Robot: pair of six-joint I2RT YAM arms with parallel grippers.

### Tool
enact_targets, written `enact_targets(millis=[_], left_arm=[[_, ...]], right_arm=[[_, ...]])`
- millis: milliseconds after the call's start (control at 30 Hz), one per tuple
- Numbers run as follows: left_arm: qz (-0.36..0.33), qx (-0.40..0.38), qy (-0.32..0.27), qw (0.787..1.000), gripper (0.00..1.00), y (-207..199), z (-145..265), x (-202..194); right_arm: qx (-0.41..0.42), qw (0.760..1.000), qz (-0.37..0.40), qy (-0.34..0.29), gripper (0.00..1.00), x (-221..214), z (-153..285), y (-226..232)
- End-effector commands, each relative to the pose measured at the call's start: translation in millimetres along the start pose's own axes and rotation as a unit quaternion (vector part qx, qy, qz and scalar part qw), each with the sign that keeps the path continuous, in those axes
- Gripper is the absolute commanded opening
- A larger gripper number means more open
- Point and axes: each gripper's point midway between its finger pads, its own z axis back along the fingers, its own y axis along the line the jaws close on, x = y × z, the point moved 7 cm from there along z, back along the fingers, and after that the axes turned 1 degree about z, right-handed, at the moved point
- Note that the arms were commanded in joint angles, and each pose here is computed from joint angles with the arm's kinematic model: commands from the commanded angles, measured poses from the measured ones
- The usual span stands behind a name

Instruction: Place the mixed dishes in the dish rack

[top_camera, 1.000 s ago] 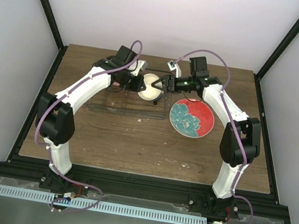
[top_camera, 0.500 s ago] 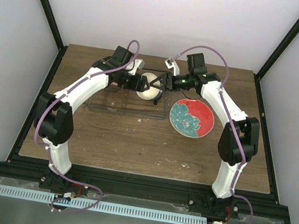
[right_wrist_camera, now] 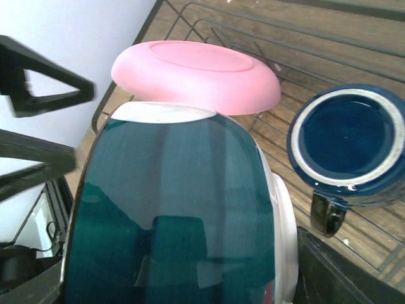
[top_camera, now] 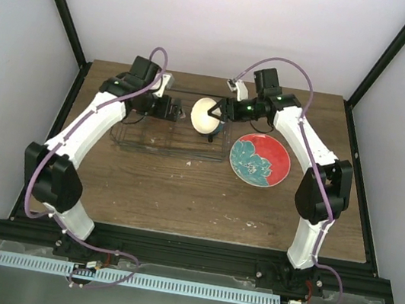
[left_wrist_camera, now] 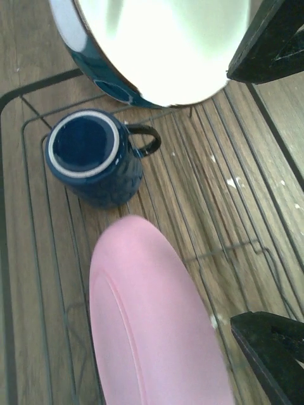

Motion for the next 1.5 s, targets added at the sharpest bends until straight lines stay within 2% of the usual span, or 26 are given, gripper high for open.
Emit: enact_targets(millis=[0, 167, 567, 867, 1067, 1467], left_arm=[[-0.012, 0.059, -0.002, 0.998, 1.00, 8, 37, -4], [0.002, 0.071, 0.066, 0.995, 1.00, 16, 30, -20], [0.024, 0.086, 0.113, 0.990, 1.00, 47, -22, -31], [0.030, 0.093, 0.101, 0.990, 1.00, 74, -50, -18], [0.032, 0.091, 0.086, 0.992, 1.00, 88, -62, -9], [0.018, 0.085, 0.052, 0.995, 1.00, 91, -66, 22]], right_arm=[[-0.028, 0.999, 0.029, -0.024, 0.12, 20, 10, 7], [-0.061, 0.997, 0.025, -0.030, 0.13, 28, 15, 4], [-0.161, 0.986, 0.027, -0.015, 0.12, 25, 26, 11], [-0.215, 0.976, 0.046, 0.010, 0.12, 24, 10, 35], [-0.274, 0.959, 0.058, 0.037, 0.12, 19, -1, 38], [-0.355, 0.928, 0.092, 0.068, 0.12, 4, -41, 45]])
